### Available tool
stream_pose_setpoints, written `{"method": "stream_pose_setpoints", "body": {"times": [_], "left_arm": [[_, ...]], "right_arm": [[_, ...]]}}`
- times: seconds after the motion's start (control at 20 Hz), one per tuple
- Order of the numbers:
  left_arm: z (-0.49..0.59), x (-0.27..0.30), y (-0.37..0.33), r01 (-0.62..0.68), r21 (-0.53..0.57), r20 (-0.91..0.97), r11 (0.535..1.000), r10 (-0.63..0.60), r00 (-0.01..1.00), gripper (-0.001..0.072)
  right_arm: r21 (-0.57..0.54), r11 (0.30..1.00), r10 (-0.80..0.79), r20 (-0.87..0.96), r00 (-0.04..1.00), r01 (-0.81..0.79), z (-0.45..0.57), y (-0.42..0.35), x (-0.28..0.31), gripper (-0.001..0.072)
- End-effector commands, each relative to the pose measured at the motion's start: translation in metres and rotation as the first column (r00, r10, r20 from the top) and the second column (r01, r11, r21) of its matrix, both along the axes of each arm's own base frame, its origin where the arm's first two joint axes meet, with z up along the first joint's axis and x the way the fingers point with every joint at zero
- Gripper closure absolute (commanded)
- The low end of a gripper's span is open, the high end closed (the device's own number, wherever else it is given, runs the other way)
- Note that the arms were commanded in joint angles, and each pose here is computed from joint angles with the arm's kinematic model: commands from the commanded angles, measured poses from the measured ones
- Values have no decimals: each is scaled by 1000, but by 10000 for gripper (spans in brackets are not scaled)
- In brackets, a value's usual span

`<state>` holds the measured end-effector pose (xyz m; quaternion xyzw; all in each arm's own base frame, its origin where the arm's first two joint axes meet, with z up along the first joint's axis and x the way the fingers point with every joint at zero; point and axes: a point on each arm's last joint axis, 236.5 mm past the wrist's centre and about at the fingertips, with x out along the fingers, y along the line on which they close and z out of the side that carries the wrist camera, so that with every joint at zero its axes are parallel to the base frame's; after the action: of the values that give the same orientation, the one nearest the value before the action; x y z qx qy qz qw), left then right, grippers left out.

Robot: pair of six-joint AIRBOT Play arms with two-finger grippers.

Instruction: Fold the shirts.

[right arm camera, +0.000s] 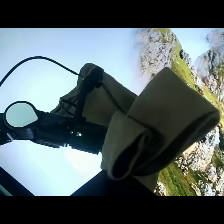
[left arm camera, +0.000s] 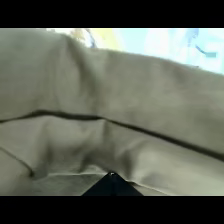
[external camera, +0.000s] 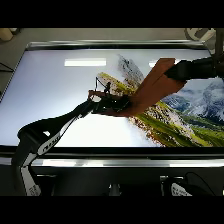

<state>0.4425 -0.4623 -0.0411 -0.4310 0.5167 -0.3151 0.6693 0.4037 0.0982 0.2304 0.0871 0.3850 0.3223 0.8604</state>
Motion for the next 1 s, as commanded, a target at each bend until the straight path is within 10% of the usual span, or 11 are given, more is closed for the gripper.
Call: {"method": "stream_pose_setpoints", "body": {"times": [0.0,0.25,0.45,0.6,0.8,0.9,0.95], "left_arm": [[29,21,24,0,4,101,1000,0,995,685],[150,79,201,-142,293,458,946,-8,889,685],[224,67,387,-423,555,565,716,49,823,684],[279,26,474,-570,575,622,587,138,770,684],[322,-11,502,-647,545,678,533,173,714,683],[325,-15,498,-645,543,682,538,166,713,683],[323,-16,496,-636,549,674,542,163,721,683]], "right_arm": [[-8,999,-43,-10,999,43,-9,-6,13,688],[166,985,44,35,998,-49,-26,90,61,688],[234,965,129,-16,992,-121,-89,201,76,688],[291,947,173,-100,980,-138,-154,273,72,687],[345,935,158,-191,969,-84,-215,320,68,665],[329,942,123,-155,980,-66,-224,324,77,185],[320,945,112,-118,987,-69,-217,319,83,71]]}}
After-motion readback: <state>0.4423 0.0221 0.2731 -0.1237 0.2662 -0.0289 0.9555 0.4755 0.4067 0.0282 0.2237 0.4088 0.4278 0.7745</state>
